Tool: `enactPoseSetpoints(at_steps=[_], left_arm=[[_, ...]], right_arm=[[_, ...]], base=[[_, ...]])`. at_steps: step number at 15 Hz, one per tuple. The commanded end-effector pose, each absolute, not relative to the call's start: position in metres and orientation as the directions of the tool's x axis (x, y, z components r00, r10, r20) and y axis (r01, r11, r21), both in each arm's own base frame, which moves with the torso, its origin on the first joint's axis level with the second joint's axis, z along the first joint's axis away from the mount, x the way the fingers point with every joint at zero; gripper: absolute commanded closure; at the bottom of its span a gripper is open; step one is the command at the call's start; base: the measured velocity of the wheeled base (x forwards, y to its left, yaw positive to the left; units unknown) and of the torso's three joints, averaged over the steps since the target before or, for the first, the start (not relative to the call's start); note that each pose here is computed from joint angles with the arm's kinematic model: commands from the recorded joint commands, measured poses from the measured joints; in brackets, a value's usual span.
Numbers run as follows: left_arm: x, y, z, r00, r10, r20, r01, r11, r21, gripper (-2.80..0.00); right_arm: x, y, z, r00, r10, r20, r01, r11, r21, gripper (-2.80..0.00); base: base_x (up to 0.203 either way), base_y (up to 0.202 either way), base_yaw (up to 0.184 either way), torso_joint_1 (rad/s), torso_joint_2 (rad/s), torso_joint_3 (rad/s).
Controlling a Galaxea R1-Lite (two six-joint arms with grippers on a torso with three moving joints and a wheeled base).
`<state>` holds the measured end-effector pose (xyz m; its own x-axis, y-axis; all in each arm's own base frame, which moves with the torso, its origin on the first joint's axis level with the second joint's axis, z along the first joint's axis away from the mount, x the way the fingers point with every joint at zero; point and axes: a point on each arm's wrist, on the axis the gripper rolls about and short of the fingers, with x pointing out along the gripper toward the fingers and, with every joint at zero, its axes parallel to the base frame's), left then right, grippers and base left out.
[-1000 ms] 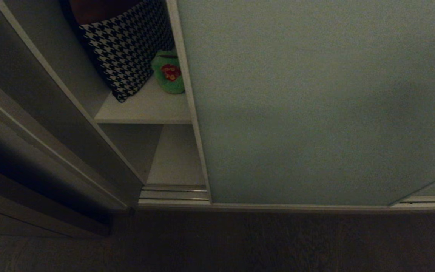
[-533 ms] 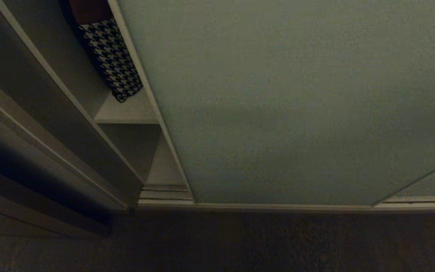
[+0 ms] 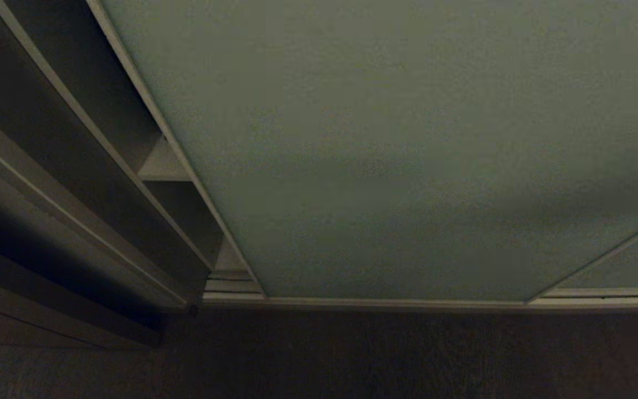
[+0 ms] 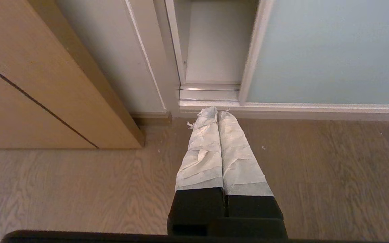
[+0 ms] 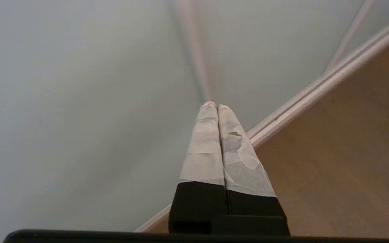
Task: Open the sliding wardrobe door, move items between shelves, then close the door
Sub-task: Close the door
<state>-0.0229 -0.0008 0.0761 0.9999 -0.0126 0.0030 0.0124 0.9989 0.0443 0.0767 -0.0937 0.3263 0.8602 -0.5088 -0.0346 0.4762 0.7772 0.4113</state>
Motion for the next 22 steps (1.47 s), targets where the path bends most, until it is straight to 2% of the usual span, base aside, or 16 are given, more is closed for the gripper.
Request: enactPoseSetpoints(at_steps=[1, 6, 9, 14, 22], left_arm=[[-0.023, -0.001, 0.076, 1.000, -0.012, 0.002, 0.012, 0.999, 0.045, 0.00], [-0.023, -0.001, 0.076, 1.000, -0.012, 0.002, 0.012, 0.999, 0.045, 0.00], [-0.023, -0.001, 0.076, 1.000, -0.012, 0.002, 0.012, 0.999, 0.045, 0.00], [-0.023, -0.001, 0.076, 1.000, -0.012, 0.002, 0.012, 0.999, 0.045, 0.00], [-0.023, -0.001, 0.076, 1.000, -0.012, 0.002, 0.012, 0.999, 0.045, 0.00]], right_arm=[[0.089, -0.122, 0.323, 0.851, -0.517, -0.092, 0.496, 0.733, 0.465, 0.00], [0.106, -0.142, 0.346, 0.901, -0.426, -0.086, 0.384, 0.687, 0.616, 0.00], [0.129, -0.152, 0.346, 0.937, -0.331, -0.114, 0.324, 0.699, 0.637, 0.00], [0.161, -0.176, 0.350, 0.951, -0.284, -0.124, 0.287, 0.661, 0.694, 0.00], [0.197, -0.176, 0.353, 0.976, -0.182, -0.121, 0.214, 0.679, 0.702, 0.00]], base=[[0.000, 0.000, 0.000, 0.000, 0.00, 0.000], [0.000, 0.000, 0.000, 0.000, 0.00, 0.000], [0.000, 0.000, 0.000, 0.000, 0.00, 0.000], [0.000, 0.000, 0.000, 0.000, 0.00, 0.000], [0.000, 0.000, 0.000, 0.000, 0.00, 0.000]])
